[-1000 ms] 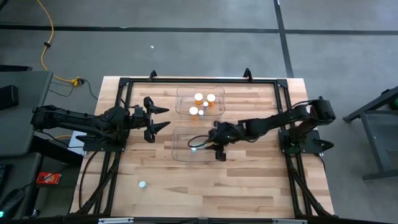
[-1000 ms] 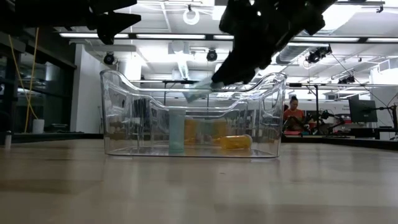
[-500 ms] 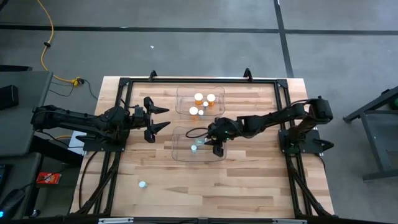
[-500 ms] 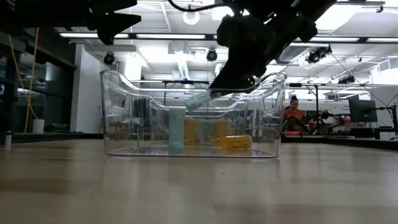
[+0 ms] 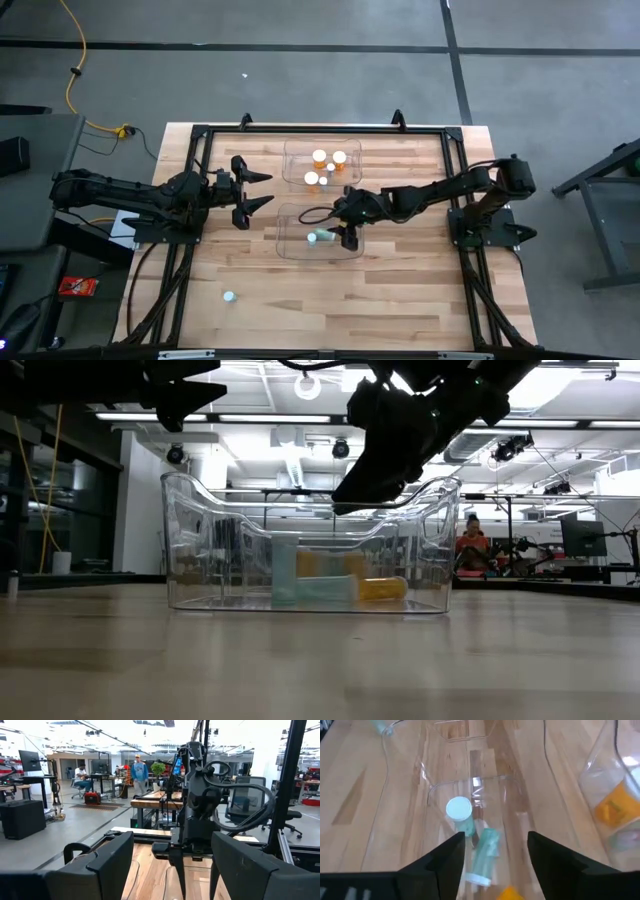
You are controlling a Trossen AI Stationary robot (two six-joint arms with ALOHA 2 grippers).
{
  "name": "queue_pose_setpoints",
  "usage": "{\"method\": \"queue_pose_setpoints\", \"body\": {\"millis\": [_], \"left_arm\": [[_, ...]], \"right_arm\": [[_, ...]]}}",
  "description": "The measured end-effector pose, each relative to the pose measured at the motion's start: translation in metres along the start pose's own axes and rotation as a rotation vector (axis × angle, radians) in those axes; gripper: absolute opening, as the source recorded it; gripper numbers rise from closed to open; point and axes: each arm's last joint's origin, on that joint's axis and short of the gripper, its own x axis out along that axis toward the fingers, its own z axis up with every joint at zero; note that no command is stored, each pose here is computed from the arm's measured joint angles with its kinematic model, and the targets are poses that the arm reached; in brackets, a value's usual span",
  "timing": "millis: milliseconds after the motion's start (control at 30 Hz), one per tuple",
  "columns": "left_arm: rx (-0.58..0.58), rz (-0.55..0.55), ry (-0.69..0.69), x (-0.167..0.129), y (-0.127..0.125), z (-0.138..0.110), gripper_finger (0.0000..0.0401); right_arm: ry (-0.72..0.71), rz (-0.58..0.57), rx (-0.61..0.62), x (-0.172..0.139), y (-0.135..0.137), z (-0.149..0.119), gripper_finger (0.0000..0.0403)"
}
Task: Pick and place medicine bottles into bin by pill shape (circle, oval)
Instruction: Put the blue tablet bottle into the bottom transparent bin
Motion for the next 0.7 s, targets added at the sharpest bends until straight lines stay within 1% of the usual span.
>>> {"method": "queue_pose_setpoints", "body": {"millis": [67, 133, 200, 300, 367, 467, 533, 600, 700], "left_arm": [[0.0, 0.0, 0.0, 0.0, 0.0, 0.0, 0.0256], [0.0, 0.0, 0.0, 0.0, 0.0, 0.0, 0.0256], [0.0, 0.0, 0.0, 0.0, 0.0, 0.0, 0.0256], [-0.006, -0.002, 0.009, 0.0, 0.0, -0.001, 0.0256], [-0.017, -0.002, 0.018, 0.0, 0.0, -0.002, 0.0256], [-0.017, -0.002, 0.02, 0.0, 0.0, -0.002, 0.0256], [-0.018, -0.002, 0.02, 0.0, 0.0, -0.002, 0.0256], [-0.017, -0.002, 0.019, 0.0, 0.0, -0.002, 0.0256], [-0.017, -0.002, 0.015, 0.0, 0.0, -0.001, 0.0256]], "right_arm": [[-0.02, -0.004, -0.043, -0.003, -0.002, 0.008, 0.0212], [-0.079, -0.02, -0.083, -0.013, -0.002, 0.02, 0.0211], [-0.148, -0.064, -0.119, -0.026, -0.002, 0.03, 0.0208], [-0.244, -0.145, -0.156, -0.043, 0.001, 0.032, 0.0202], [-0.318, -0.194, -0.152, -0.053, 0.002, 0.024, 0.0199], [-0.435, -0.23, -0.117, -0.067, -0.003, 0.005, 0.0197], [-0.526, -0.232, -0.077, -0.077, -0.007, -0.007, 0.0197], [-0.586, -0.234, -0.045, -0.086, -0.011, -0.018, 0.0197], [-0.636, -0.237, -0.022, -0.094, -0.016, -0.03, 0.0197]]}}
